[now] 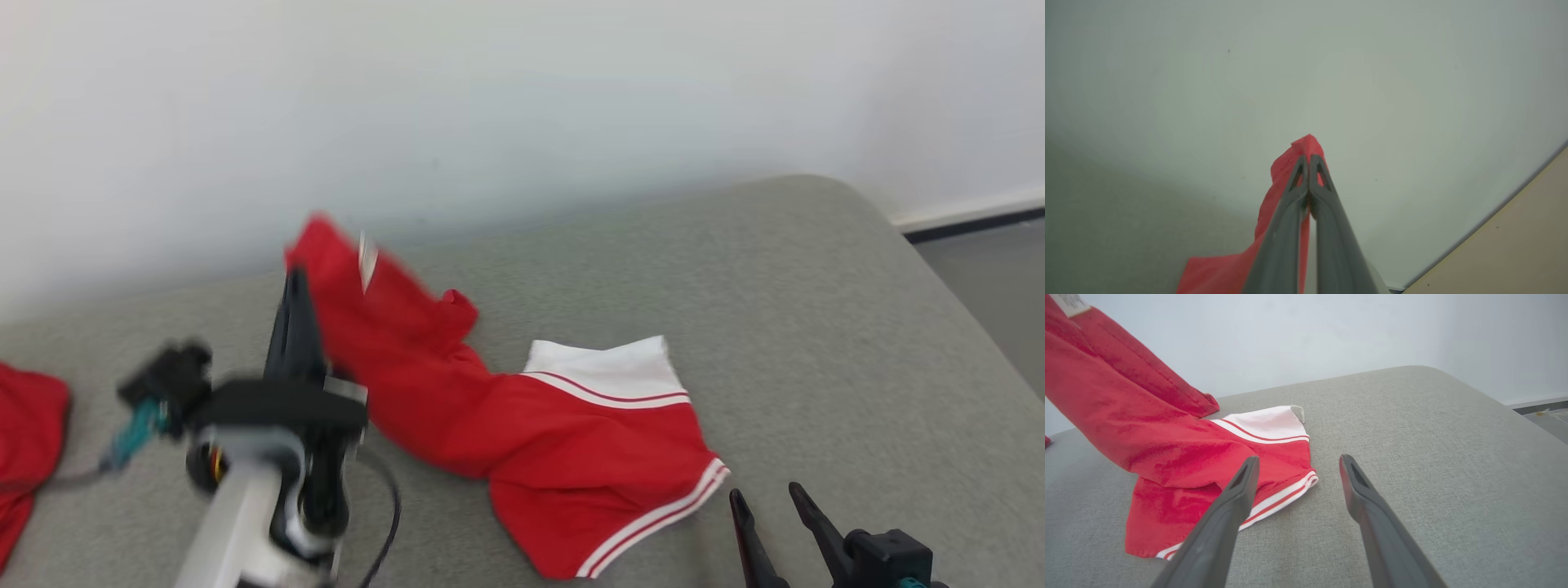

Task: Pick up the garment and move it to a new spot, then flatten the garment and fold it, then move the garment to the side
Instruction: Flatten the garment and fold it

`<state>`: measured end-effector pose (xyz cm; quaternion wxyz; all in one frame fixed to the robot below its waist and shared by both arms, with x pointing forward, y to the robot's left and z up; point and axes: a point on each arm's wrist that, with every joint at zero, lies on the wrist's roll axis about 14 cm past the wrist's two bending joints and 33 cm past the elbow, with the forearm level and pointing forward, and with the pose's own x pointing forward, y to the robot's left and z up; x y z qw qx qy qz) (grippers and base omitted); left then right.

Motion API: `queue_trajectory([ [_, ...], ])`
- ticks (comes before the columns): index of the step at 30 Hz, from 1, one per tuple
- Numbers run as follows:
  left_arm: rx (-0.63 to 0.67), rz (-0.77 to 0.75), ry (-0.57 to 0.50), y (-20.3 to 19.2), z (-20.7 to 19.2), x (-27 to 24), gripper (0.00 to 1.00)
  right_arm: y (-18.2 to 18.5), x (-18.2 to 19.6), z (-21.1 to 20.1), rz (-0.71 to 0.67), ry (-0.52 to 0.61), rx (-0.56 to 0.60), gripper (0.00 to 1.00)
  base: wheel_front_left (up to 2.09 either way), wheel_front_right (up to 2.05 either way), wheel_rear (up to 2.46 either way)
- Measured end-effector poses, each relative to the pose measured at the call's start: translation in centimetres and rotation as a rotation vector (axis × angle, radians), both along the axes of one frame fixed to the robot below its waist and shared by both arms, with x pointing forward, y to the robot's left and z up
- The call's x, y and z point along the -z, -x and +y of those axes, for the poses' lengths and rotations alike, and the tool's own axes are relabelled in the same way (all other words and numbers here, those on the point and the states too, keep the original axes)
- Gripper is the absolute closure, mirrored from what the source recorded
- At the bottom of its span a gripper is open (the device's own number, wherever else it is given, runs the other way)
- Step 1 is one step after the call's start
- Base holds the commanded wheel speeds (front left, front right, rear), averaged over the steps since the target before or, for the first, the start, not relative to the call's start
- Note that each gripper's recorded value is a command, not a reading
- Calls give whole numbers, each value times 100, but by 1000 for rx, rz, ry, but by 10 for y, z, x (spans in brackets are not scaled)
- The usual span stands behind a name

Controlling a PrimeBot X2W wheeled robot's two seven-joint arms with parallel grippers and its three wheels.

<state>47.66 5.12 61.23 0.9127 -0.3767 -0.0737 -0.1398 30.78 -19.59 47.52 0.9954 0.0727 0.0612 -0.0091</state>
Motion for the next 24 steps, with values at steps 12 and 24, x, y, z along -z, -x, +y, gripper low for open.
queue_trajectory([
  [12, -297, 357, -58, 85, 111, 138, 95, -22, -12, 43, -38, 2, -149, 0, 0, 0, 0],
  [24, -268, 547, -107, 134, 106, 204, 0, -17, -14, 35, -46, 4, -122, 0, 0, 0, 0],
])
